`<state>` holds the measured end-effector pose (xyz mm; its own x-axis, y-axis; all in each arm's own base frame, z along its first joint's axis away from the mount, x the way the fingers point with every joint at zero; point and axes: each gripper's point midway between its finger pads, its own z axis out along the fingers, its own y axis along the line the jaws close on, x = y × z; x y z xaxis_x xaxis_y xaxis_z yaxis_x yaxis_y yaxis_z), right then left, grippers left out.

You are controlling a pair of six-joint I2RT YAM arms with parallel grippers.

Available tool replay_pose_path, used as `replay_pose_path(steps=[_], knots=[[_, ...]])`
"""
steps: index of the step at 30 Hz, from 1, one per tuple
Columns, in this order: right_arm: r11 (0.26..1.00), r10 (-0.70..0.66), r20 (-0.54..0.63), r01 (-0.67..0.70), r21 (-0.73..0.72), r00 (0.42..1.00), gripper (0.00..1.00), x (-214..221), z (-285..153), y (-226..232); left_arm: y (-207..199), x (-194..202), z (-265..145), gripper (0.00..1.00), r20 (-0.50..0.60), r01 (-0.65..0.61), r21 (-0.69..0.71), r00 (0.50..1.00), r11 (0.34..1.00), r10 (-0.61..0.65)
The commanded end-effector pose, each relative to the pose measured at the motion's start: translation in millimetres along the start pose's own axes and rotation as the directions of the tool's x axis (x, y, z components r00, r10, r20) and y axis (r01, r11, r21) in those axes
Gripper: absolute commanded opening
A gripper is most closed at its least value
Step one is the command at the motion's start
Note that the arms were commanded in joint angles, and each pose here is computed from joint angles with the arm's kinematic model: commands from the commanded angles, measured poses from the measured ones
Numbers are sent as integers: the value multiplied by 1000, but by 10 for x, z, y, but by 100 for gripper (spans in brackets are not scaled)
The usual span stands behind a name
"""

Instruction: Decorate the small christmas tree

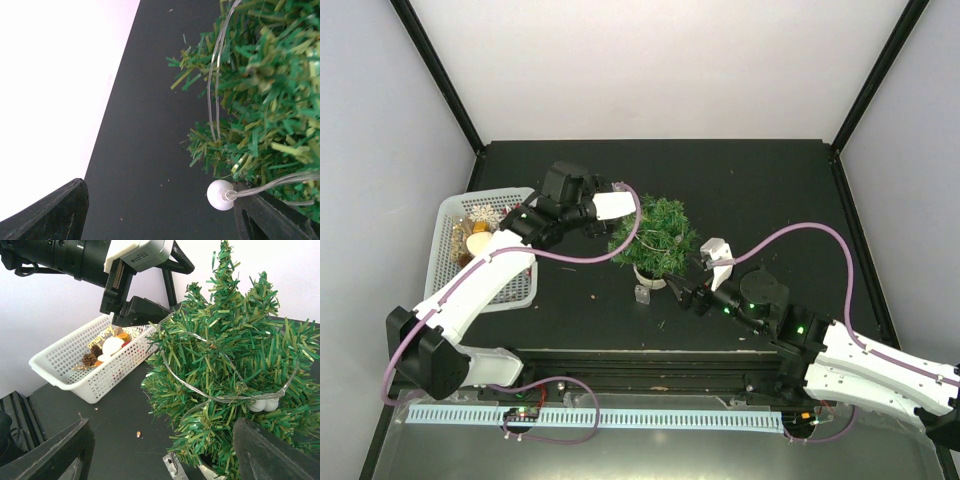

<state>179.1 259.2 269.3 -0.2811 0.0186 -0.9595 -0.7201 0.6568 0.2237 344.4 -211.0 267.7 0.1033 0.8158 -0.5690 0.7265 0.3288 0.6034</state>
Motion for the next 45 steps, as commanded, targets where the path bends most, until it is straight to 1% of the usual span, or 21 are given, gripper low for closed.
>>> replay_pose_path(steps=[1, 8, 12, 13, 20, 23, 26, 28, 31, 33, 34, 36, 38, 41, 43, 45], knots=[[1000, -2, 33, 1, 16, 999, 77, -92, -26, -29, 66, 93, -83, 79, -32, -12, -18, 999, 1000, 11], [1000, -3, 24, 2, 21, 1000, 77, -87, -16, -37, -24, 307, -51, 80, -81, 14, 22, 997, 1000, -12], [1000, -5, 20, 4, 25, 1000, 77, -79, -19, -44, 16, 387, -213, 80, -70, 83, 14, 994, 996, -82], [1000, -4, 17, 3, 29, 1000, 79, -68, -19, -53, 9, 435, -249, 80, -68, 104, 18, 992, 994, -102], [998, 7, -6, -7, 67, 1000, 83, -17, 25, -110, -205, 784, -454, 81, -99, 180, 41, 980, 983, -175], [995, 2, -36, 2, 96, 999, 83, 4, 66, -144, -143, 894, -591, 81, -94, 264, 23, 961, 964, -260], [992, -2, -50, 9, 123, 999, 82, 8, 70, -184, 29, 1076, -739, 82, -122, 373, -47, 919, 927, -376], [989, 13, -40, -7, 149, 999, 81, -7, 59, -227, 125, 1246, -854, 82, -144, 452, -85, 876, 888, -460], [983, 50, -34, -43, 180, 998, 81, -16, 51, -276, 162, 1461, -1000, 81, -166, 551, -64, 816, 832, -553], [980, 54, -59, -42, 193, 997, 82, 22, 82, -289, 197, 1652, -1070, 77, -184, 598, -52, 782, 800, -596], [981, 53, -73, -38, 189, 996, 82, 45, 105, -275, 234, 1810, -1106, 75, -199, 622, -63, 759, 781, -621], [981, 59, -100, -39, 192, 993, 82, 104, 162, -270, 256, 2032, -1107, 70, -217, 654, -44, 731, 755, -647], [979, 65, -135, -37, 200, 989, 82, 186, 216, -273, 265, 2346, -1001, 69, -268, 690, -21, 693, 723, -669], [977, 77, -174, -39, 208, 982, 82, 270, 285, -268, 340, 2664, -901, 72, -325, 735, 2, 642, 678, -694], [976, 88, -196, -45, 213, 977, 82, 335, 328, -266, 368, 2836, -802, 72, -367, 758, 20, 612, 652, -700], [977, 102, -208, -58, 207, 973, 82, 383, 360, -251, 461, 3008, -708, 72, -391, 772, -3, 584, 636, -711]])
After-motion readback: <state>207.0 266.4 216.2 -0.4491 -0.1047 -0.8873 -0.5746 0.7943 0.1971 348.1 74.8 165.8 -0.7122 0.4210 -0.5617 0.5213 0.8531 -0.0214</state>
